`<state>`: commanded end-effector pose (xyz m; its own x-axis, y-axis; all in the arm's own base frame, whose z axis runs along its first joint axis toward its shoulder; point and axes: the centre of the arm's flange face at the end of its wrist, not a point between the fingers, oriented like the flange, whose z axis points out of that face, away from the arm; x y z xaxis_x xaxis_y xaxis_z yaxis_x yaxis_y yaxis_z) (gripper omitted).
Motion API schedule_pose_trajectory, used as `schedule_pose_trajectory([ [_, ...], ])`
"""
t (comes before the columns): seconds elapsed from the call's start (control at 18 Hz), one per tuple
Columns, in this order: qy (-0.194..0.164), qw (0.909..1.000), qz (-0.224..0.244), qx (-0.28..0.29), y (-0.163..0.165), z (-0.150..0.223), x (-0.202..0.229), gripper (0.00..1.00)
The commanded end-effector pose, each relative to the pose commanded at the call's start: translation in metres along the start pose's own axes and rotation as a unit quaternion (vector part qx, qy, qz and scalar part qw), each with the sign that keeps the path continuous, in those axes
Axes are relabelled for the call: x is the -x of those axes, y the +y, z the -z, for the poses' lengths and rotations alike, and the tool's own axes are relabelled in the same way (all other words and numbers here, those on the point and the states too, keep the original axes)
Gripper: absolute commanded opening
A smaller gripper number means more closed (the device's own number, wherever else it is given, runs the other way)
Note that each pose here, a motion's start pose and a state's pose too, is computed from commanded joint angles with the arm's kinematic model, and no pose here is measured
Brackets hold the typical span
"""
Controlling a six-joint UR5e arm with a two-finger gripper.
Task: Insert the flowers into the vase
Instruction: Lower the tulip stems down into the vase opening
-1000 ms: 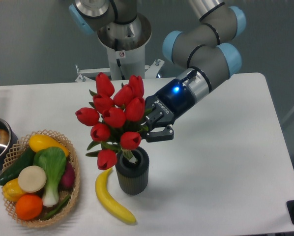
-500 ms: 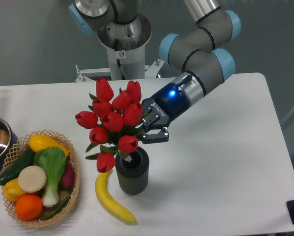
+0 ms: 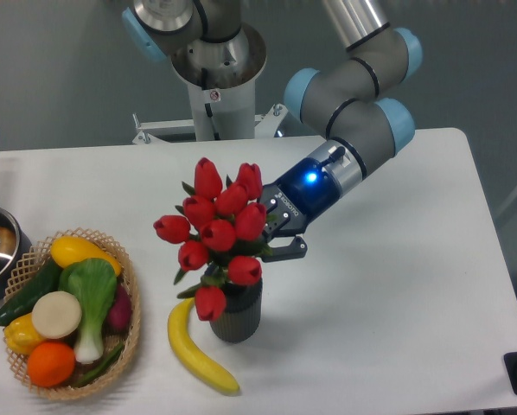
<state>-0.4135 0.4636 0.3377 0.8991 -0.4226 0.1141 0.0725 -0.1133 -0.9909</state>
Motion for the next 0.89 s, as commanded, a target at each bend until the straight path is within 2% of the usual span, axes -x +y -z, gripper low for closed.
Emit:
schedule_pose_trajectory([
  [0.17, 0.001, 0.9999, 0.014, 0.002, 0.017, -0.001, 0.008, 0.26],
  [0.89, -0.001, 0.9993, 0.038, 0.004, 0.051, 0.0, 0.017, 0.3],
])
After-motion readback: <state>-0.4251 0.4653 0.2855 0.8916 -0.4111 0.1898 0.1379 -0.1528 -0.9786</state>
